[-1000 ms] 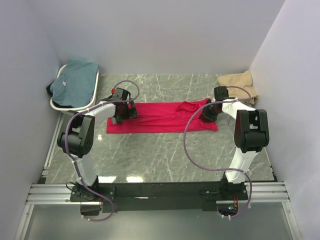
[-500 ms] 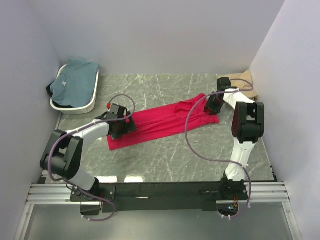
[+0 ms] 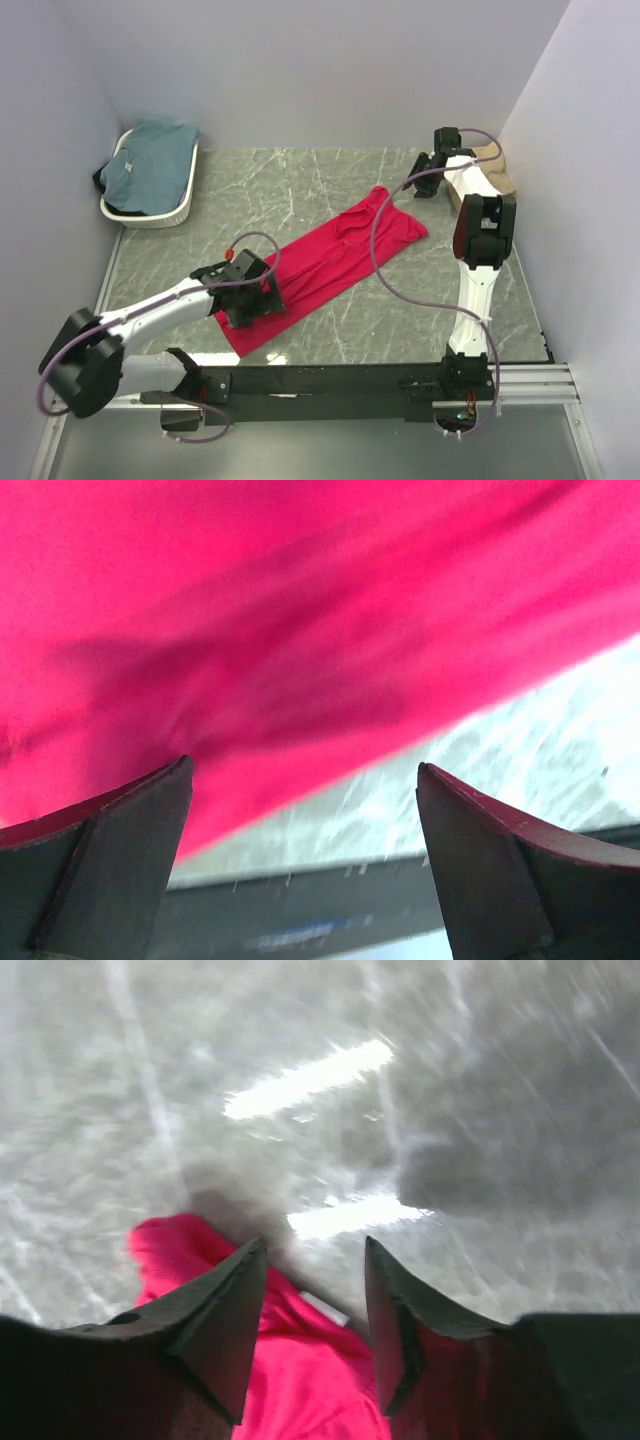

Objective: Fold and stack the t-shirts
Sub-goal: Fold the tshirt

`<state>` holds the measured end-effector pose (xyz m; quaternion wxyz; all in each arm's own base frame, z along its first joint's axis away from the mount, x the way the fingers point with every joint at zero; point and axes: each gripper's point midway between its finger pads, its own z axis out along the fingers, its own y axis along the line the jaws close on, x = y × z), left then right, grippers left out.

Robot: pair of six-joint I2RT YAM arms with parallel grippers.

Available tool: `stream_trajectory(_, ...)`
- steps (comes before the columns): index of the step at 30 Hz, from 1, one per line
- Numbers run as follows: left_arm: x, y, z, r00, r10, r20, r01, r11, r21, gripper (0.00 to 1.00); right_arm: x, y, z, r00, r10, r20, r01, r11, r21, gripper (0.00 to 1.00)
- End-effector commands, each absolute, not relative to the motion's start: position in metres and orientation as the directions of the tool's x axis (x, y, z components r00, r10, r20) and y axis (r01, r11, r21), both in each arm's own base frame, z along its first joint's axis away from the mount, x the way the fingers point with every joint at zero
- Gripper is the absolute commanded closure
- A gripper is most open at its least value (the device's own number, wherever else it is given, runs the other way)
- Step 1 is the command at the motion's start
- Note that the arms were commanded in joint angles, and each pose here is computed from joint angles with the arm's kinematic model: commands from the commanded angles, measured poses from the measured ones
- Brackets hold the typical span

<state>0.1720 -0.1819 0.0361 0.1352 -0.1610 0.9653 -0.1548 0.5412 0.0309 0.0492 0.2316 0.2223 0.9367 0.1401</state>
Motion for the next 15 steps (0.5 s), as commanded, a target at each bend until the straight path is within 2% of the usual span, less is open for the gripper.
stream_trajectory(1, 0.182, -0.179, 0.089, -0.863, -0.396, -0.315, -0.266, 0.885, -0.383, 0.01, 0.56, 0.042, 0.128, -0.706, 0.46, -0.539, 0.202, 0.86, 0.469, 0.47)
stream_trajectory(2, 0.19, -0.178, 0.1, -0.85, -0.384, -0.36, -0.242, 0.892, -0.382, 0.01, 0.555, 0.04, 0.153, -0.667, 0.457, -0.589, 0.168, 0.862, 0.478, 0.47)
stream_trajectory(5, 0.232, -0.185, 0.153, -0.78, -0.352, -0.518, -0.147, 0.907, -0.394, 0.01, 0.532, 0.037, 0.192, -0.609, 0.455, -0.65, 0.143, 0.869, 0.474, 0.44)
stream_trajectory(6, 0.251, -0.195, 0.185, -0.743, -0.349, -0.571, -0.098, 0.901, -0.423, 0.01, 0.525, 0.035, 0.196, -0.599, 0.458, -0.657, 0.147, 0.869, 0.472, 0.44)
stream_trajectory(8, 0.278, -0.205, 0.19, -0.738, -0.257, -0.624, -0.022, 0.934, -0.358, 0.01, 0.503, 0.035, 0.205, -0.588, 0.463, -0.663, 0.153, 0.869, 0.471, 0.44)
stream_trajectory(9, 0.296, -0.214, 0.213, -0.708, -0.252, -0.66, 0.013, 0.929, -0.37, 0.01, 0.493, 0.033, 0.202, -0.596, 0.467, -0.654, 0.172, 0.869, 0.464, 0.44)
stream_trajectory(10, 0.311, -0.223, 0.201, -0.725, -0.214, -0.654, 0.023, 0.942, -0.333, 0.01, 0.485, 0.032, 0.199, -0.598, 0.474, -0.647, 0.185, 0.866, 0.464, 0.44)
stream_trajectory(12, 0.345, -0.237, 0.221, -0.685, -0.184, -0.705, 0.101, 0.935, -0.341, 0.01, 0.46, 0.029, 0.187, -0.615, 0.489, -0.619, 0.228, 0.861, 0.454, 0.44)
stream_trajectory(13, 0.361, -0.245, 0.206, -0.703, -0.165, -0.692, 0.11, 0.936, -0.334, 0.0, 0.452, 0.029, 0.183, -0.622, 0.495, -0.607, 0.236, 0.857, 0.458, 0.45)
stream_trajectory(14, 0.376, -0.264, 0.22, -0.683, -0.15, -0.715, 0.206, 0.9, -0.385, 0.01, 0.435, 0.035, 0.173, -0.644, 0.495, -0.583, 0.228, 0.852, 0.471, 0.45)
stream_trajectory(15, 0.394, -0.262, 0.22, -0.676, -0.161, -0.72, 0.219, 0.888, -0.404, 0.01, 0.43, 0.035, 0.171, -0.638, 0.502, -0.584, 0.23, 0.848, 0.478, 0.45)
